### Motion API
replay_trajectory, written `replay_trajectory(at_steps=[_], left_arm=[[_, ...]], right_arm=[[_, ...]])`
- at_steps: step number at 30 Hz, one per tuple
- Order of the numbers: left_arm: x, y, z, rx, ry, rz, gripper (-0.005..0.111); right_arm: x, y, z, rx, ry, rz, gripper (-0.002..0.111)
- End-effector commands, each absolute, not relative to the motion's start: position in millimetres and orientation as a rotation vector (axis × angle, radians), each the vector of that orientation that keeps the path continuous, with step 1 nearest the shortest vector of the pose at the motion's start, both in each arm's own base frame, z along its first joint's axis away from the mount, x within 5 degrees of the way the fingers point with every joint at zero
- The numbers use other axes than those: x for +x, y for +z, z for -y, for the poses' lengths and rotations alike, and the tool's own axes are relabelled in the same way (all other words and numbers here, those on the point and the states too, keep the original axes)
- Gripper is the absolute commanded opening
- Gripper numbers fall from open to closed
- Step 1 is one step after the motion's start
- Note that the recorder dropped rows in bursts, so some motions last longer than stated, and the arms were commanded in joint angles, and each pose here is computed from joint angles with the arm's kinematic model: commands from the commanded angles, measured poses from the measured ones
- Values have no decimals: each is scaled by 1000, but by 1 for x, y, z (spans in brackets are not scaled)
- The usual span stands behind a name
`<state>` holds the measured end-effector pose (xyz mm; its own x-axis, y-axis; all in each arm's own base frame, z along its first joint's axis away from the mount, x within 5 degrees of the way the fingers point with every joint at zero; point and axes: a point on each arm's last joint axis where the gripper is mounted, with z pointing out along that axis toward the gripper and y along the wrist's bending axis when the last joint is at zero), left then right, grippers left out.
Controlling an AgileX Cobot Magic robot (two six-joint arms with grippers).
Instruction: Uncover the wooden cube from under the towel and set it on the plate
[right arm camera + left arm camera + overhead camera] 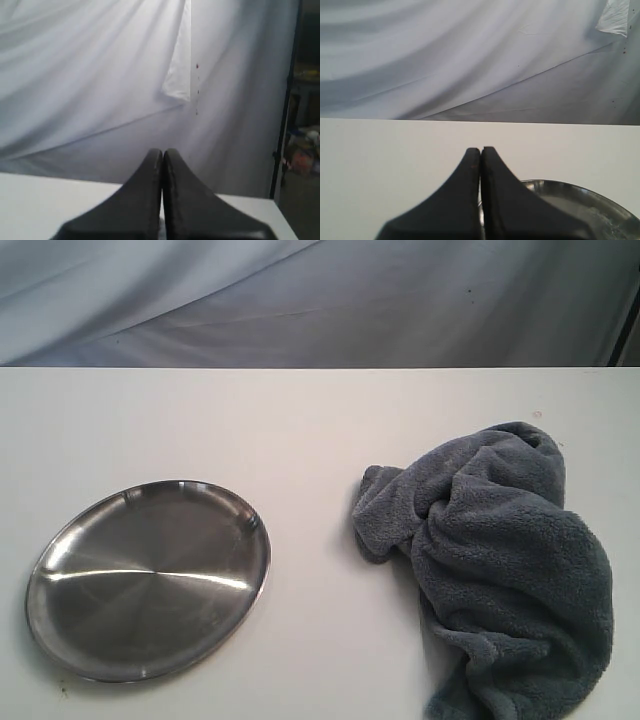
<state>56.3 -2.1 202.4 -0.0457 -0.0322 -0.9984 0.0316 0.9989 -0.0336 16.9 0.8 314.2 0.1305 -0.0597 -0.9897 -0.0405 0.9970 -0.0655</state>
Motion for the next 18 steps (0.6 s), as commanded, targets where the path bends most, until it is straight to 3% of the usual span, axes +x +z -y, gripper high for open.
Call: replay_trajectory(at_steps=[1, 18], left_arm=[[56, 201, 2, 0, -52, -1617, 1], [56, 201, 2, -2, -54, -1617, 1]], right_arm=[[20, 305, -1, -105, -27, -1630, 0], [90, 315, -22, -88, 275, -2123, 0]])
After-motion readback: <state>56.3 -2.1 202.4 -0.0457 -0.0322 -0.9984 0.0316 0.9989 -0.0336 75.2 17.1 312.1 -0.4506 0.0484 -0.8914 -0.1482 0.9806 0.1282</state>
